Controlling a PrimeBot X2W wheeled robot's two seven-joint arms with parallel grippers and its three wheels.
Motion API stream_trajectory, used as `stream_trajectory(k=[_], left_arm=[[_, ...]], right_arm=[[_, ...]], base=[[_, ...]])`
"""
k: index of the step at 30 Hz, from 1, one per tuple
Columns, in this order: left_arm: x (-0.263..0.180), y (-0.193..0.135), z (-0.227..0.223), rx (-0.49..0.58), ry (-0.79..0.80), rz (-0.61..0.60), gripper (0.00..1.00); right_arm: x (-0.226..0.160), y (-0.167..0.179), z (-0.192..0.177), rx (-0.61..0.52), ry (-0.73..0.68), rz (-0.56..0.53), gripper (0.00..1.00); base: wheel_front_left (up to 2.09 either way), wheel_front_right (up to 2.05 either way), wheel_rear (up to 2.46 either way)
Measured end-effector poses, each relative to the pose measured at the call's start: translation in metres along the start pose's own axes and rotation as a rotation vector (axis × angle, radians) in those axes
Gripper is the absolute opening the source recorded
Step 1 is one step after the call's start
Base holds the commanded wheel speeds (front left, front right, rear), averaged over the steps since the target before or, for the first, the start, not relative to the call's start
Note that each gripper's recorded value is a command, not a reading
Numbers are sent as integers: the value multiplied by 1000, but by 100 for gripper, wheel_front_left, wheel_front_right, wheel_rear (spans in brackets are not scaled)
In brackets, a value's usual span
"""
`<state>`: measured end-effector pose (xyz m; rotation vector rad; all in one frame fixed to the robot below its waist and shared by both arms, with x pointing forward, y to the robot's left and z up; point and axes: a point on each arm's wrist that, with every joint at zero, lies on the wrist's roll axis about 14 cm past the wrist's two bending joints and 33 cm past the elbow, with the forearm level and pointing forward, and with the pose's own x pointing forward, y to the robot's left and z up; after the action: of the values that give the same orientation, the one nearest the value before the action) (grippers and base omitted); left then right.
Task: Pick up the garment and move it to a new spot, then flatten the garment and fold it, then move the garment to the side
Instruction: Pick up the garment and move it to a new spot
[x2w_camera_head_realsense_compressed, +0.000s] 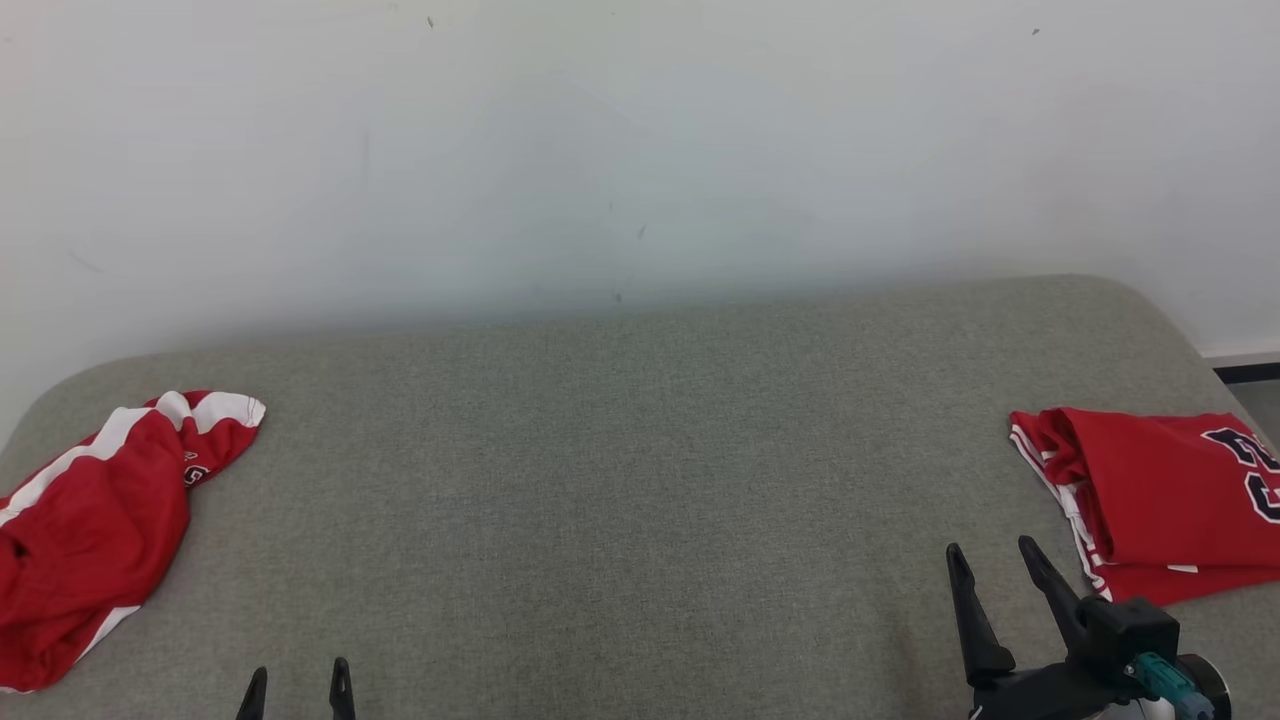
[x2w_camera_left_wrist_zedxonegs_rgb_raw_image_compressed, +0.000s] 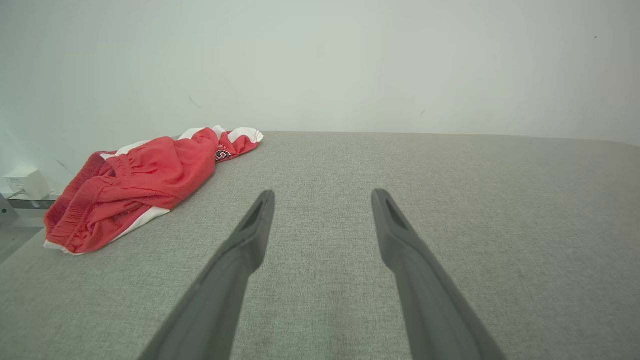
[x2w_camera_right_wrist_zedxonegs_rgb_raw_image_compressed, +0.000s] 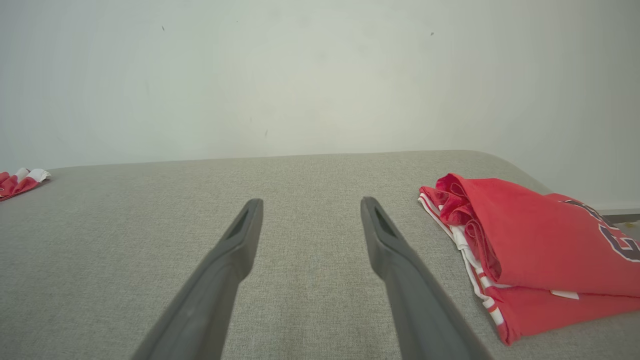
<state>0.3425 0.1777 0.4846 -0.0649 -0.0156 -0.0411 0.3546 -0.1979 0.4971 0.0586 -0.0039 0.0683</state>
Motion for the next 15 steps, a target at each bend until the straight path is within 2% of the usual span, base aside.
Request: stream_trajectory(k=[15], left_arm=[[-1,2,-1,-5,4,5,100]], right_arm=[[2,5,-3,2,11,11,100]], base=[[0,0,0]])
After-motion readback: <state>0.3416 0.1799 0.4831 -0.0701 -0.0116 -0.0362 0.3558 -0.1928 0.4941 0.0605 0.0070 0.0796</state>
